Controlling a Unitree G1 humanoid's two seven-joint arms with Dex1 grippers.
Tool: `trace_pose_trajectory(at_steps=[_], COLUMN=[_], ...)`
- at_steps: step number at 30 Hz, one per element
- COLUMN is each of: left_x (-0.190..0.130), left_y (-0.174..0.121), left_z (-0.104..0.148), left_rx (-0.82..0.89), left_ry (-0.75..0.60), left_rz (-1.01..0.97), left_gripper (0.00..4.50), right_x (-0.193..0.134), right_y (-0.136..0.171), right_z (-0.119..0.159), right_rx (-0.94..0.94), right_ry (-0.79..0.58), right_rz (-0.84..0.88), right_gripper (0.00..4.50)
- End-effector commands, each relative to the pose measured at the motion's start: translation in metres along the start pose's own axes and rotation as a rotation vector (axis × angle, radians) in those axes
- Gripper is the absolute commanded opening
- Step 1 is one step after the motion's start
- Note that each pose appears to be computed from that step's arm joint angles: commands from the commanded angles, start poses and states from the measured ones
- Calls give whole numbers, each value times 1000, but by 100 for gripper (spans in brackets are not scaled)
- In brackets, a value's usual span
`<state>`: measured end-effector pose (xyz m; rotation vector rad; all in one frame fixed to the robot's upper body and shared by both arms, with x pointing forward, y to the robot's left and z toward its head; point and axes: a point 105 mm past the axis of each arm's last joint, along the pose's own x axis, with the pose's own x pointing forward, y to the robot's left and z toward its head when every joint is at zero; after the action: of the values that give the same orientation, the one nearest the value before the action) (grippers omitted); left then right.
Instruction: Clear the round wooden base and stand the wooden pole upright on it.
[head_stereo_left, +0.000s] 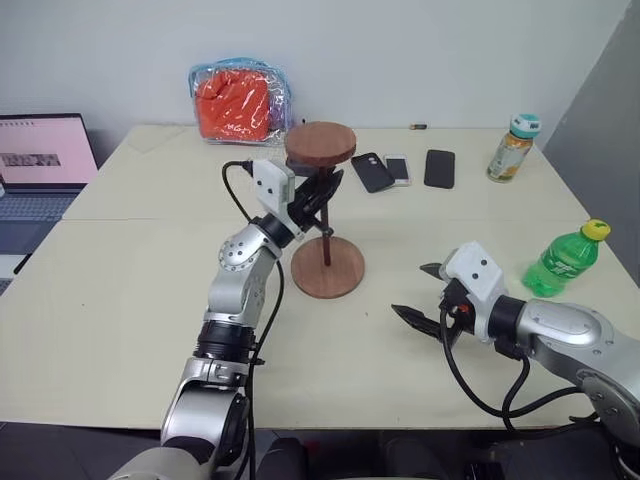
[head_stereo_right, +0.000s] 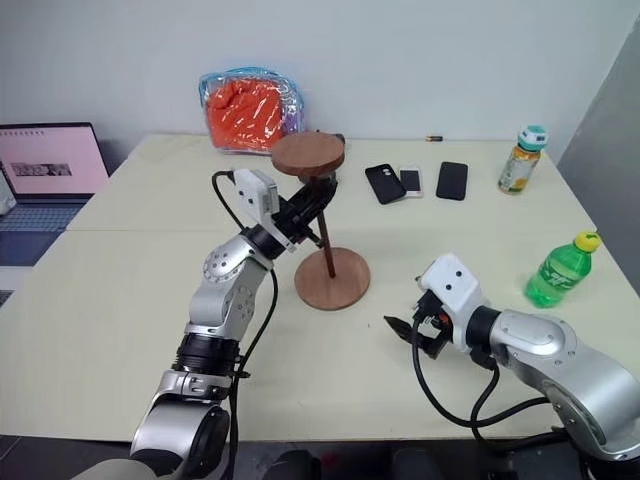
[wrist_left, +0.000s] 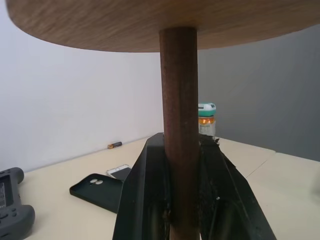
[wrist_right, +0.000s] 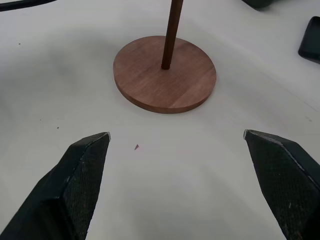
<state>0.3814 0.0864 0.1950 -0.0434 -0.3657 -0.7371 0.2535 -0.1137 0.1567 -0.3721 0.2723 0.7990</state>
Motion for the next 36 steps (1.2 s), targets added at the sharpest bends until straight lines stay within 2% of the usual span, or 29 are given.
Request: trace_pose_trajectory(at_steps=[1, 8, 20, 22, 23, 28, 34, 36], left_x=[-40, -42, -33, -32, -31, -28, -27, -26], left_y=[15, 6, 12, 13, 11, -3, -21, -24], left_z=[-61, -73, -58, -52, -50, -43, -38, -37], left_rx=[-25, -11, 10, 34, 48, 93, 140, 147], left_ry=[256, 323, 279, 269, 264, 248, 238, 235], left_rz=[91, 66, 79, 71, 48, -60, -178, -200], left_gripper=[28, 28, 28, 98, 105, 200, 329, 345], right_x=[-5, -5, -4, -4, -4, -6, -8, -8], right_y=[-2, -3, -3, -3, -3, -3, -4, -4], right_z=[14, 14, 15, 15, 15, 14, 11, 11], right_rx=[-43, -42, -50, -53, -54, -54, -53, -54], right_ry=[-45, -44, -57, -58, -59, -54, -47, -46], right_rz=[-24, -25, -22, -21, -22, -23, -26, -26], right_gripper=[450, 450, 450, 450, 450, 450, 450, 450])
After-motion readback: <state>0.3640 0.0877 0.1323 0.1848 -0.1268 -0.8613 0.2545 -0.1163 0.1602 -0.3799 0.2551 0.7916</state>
